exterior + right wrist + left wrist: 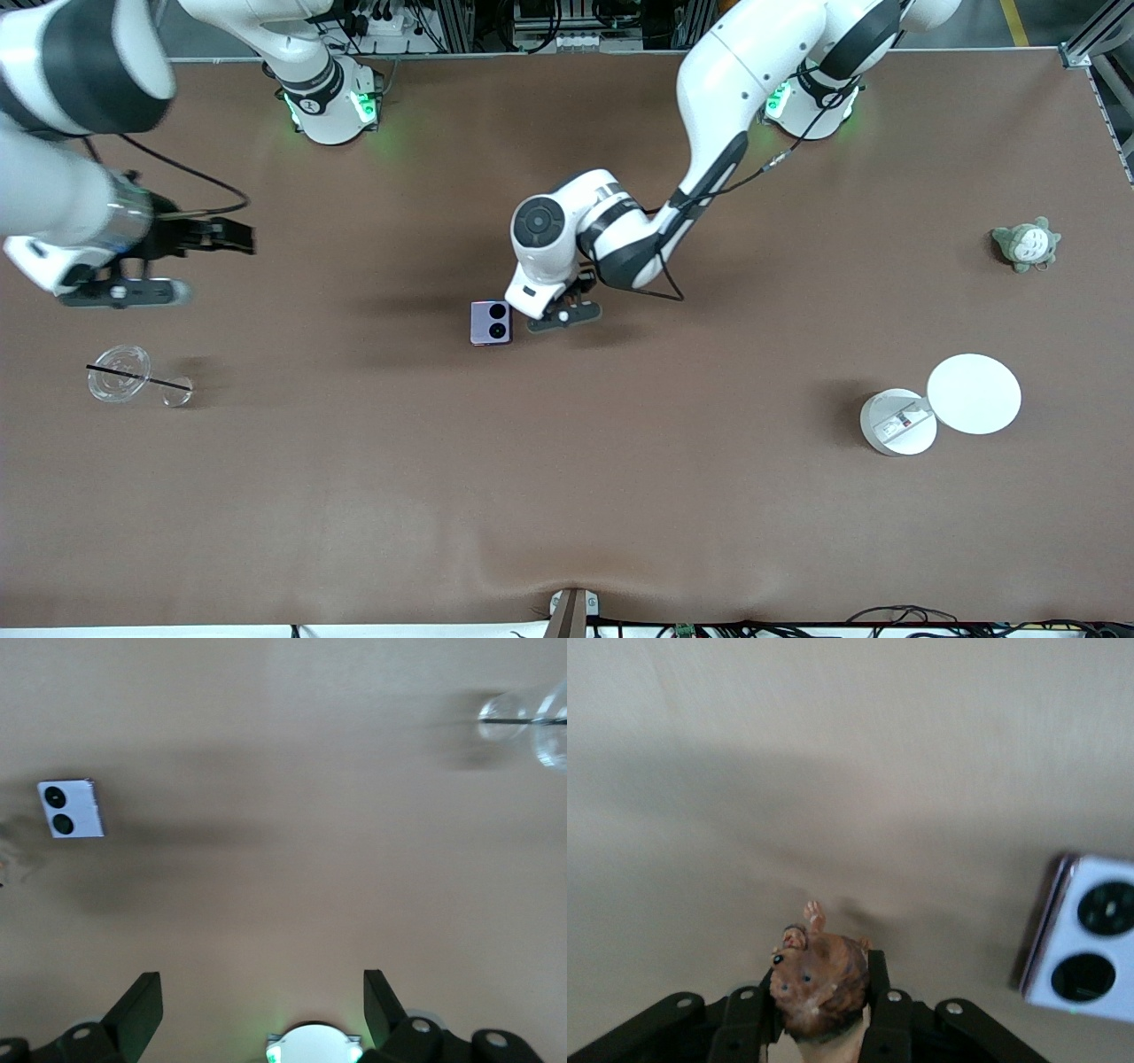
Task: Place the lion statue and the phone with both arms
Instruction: 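Grasp the lion with the left gripper while the right gripper reaches the phone, then carry the lion toward the lamp while the right gripper grasps the phone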
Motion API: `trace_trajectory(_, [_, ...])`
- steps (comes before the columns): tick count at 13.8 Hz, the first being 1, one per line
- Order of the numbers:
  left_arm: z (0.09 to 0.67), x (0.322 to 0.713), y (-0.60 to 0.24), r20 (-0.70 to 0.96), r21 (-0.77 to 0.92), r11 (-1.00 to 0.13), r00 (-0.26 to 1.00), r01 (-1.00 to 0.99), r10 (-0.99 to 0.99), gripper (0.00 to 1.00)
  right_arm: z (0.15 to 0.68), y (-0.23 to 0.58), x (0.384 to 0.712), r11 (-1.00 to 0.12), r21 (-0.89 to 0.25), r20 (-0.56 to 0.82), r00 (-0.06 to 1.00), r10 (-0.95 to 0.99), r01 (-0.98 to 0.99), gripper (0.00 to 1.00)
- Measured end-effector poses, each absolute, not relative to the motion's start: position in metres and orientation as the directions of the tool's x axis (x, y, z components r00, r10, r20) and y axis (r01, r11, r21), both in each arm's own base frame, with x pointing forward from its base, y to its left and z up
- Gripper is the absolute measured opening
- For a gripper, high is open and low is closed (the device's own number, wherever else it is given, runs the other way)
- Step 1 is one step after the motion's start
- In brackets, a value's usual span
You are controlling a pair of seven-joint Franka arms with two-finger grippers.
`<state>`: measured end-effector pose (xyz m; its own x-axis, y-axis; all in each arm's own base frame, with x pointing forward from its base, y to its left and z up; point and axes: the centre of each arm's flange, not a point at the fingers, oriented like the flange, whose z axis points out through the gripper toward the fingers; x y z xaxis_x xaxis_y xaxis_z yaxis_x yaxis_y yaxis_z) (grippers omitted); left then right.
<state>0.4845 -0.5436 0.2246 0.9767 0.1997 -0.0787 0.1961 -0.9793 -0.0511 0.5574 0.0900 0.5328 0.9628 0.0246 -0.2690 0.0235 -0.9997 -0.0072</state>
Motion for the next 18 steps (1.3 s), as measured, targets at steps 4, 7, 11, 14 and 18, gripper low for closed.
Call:
trace_trajectory(4, [0.271,0.56,-0.454,-0.099,-0.094,-0.985,0.984,0.142,0.152,0.37,0.516,0.152,0.553,-0.996,-0.072,-0.295,0.953,0.064,0.044,1.0])
trace_trajectory(7, [0.281,0.605,-0.384,-0.116,-0.102,-0.992,0.99,0.068,0.08,0.37,0.488,0.198,0.563,-0.99,-0.114,-0.262,0.958,0.114,0.087,1.0])
trace_trajectory(11, [0.271,0.648,-0.297,-0.104,-0.171,-0.984,0.994,-0.053,-0.035,0.37,0.414,0.281,0.567,-0.986,-0.118,-0.222,0.964,0.146,0.122,1.0])
trace_trajectory(14, [0.264,0.669,-0.247,-0.114,-0.19,-0.974,0.988,-0.122,-0.101,0.37,0.347,0.33,0.559,-0.981,-0.109,-0.216,0.959,0.182,0.162,1.0])
trace_trajectory(18, [0.25,0.691,-0.19,-0.105,-0.155,-0.974,0.983,-0.167,-0.152,0.37,0.278,0.35,0.548,-0.978,-0.112,-0.154,0.969,0.193,0.177,1.0])
